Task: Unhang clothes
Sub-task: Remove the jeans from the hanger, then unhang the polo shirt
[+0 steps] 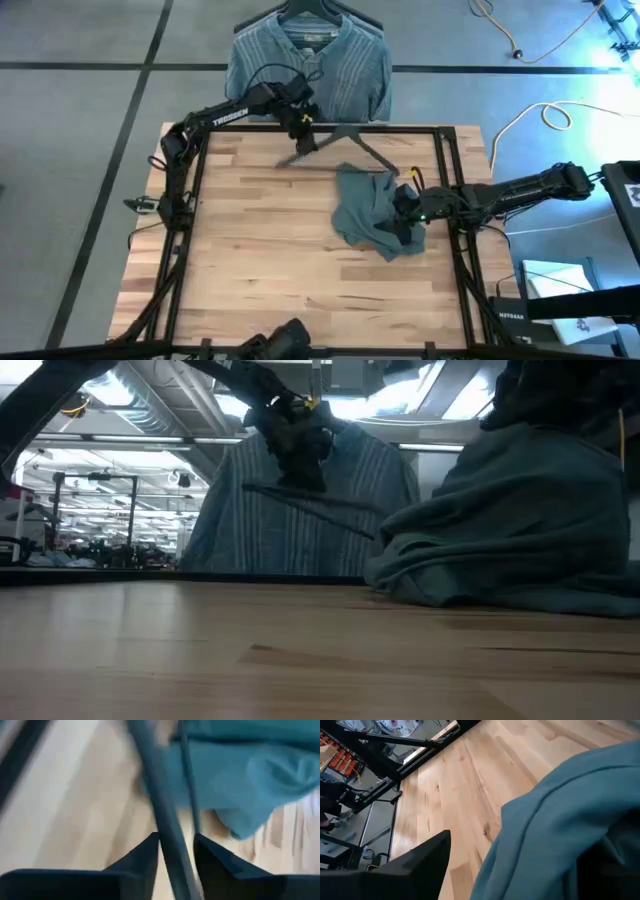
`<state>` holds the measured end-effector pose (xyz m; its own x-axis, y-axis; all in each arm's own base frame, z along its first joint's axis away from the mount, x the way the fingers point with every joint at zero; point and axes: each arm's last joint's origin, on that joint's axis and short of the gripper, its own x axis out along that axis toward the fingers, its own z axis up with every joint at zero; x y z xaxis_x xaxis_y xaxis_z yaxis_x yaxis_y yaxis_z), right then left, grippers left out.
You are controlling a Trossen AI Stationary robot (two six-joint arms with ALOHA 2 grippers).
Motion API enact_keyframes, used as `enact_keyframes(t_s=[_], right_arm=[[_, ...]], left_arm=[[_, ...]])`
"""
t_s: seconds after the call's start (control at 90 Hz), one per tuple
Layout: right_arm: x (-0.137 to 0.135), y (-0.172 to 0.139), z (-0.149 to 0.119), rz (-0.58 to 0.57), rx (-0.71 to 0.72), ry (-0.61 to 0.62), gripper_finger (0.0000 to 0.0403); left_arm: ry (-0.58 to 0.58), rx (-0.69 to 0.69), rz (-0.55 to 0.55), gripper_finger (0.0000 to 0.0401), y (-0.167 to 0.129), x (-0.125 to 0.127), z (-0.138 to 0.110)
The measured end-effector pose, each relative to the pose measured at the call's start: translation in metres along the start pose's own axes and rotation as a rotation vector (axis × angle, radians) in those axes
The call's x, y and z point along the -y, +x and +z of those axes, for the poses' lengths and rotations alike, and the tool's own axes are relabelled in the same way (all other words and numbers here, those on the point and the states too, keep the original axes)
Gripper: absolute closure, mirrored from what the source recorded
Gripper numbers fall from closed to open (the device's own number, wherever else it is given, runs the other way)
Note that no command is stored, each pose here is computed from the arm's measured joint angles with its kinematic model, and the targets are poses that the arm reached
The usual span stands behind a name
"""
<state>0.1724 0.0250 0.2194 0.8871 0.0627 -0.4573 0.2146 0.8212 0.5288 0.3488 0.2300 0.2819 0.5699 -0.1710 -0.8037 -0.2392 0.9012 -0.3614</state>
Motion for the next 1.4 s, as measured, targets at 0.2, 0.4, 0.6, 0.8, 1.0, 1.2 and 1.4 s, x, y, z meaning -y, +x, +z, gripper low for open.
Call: enact_keyframes(t_s=[0.2,0.4,0.6,0.8,1.0,1.2,1.4], right_arm=[[0.000,0.000,0.000,0.000,-0.001,-0.001,0.0139],[0.000,0.000,0.000,0.008,0.000,-0.001,0.0139],[-0.007,-0.015,0.012,-0.064,-0.027,0.019,0.0139],[-0.012,-0.043,0.027,-0.328,-0.185,-0.079,0.0139],[-0.014,-0.058,0.037,-0.611,-0.323,-0.137,0.0139],[-0.020,-0.051,0.047,-0.635,-0.272,-0.147,0.0139],[-0.024,-0.056,0.052,-0.657,-0.252,-0.131,0.0139]], left_arm=[[0.006,-0.030,-0.014,0.0194,0.006,0.010,-0.001],[0.074,-0.040,0.022,0.0168,0.009,0.013,-0.001],[0.121,0.000,0.000,0.0179,0.001,0.020,0.002],[0.156,0.074,0.025,0.0181,-0.013,0.026,0.008],[0.222,0.132,0.076,0.0181,-0.028,0.028,0.011],[0.298,0.476,0.258,0.0181,-0.092,0.031,0.028],[0.339,0.823,0.615,0.0181,-0.179,0.032,0.029]])
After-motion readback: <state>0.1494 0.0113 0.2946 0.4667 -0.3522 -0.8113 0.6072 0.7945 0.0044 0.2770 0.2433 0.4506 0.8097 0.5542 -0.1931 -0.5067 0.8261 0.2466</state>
